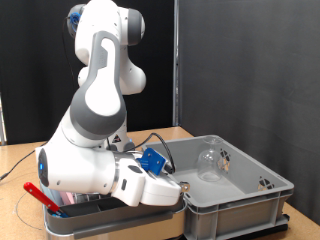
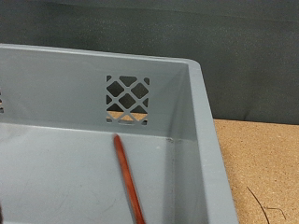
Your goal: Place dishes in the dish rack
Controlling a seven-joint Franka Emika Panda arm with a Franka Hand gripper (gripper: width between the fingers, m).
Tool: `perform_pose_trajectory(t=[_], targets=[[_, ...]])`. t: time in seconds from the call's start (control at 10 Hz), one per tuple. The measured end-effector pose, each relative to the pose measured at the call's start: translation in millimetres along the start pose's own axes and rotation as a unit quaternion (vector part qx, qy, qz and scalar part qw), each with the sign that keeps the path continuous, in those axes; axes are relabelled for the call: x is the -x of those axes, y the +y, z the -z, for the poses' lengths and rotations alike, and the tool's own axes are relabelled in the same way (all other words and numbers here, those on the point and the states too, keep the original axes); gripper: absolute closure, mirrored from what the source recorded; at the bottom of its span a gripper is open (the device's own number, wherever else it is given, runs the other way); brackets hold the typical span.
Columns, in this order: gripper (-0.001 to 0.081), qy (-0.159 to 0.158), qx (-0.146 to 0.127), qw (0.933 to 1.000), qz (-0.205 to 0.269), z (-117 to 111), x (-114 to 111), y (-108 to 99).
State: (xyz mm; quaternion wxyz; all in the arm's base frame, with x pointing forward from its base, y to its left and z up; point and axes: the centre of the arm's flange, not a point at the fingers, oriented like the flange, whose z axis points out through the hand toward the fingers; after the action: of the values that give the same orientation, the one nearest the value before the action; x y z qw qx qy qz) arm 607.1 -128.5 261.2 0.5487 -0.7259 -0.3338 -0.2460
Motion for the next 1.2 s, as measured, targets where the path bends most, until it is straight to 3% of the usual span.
perform_pose_trajectory(t=[0.6, 0.9, 1.2], targets=[[0.0, -0.006, -0.005, 1.0, 0.001, -11, -4, 0], [0.0, 0.0, -0.048, 0.9988, 0.007, -22, -13, -10], [0.0, 0.022, -0.08, 0.996, 0.034, -21, -37, -29]])
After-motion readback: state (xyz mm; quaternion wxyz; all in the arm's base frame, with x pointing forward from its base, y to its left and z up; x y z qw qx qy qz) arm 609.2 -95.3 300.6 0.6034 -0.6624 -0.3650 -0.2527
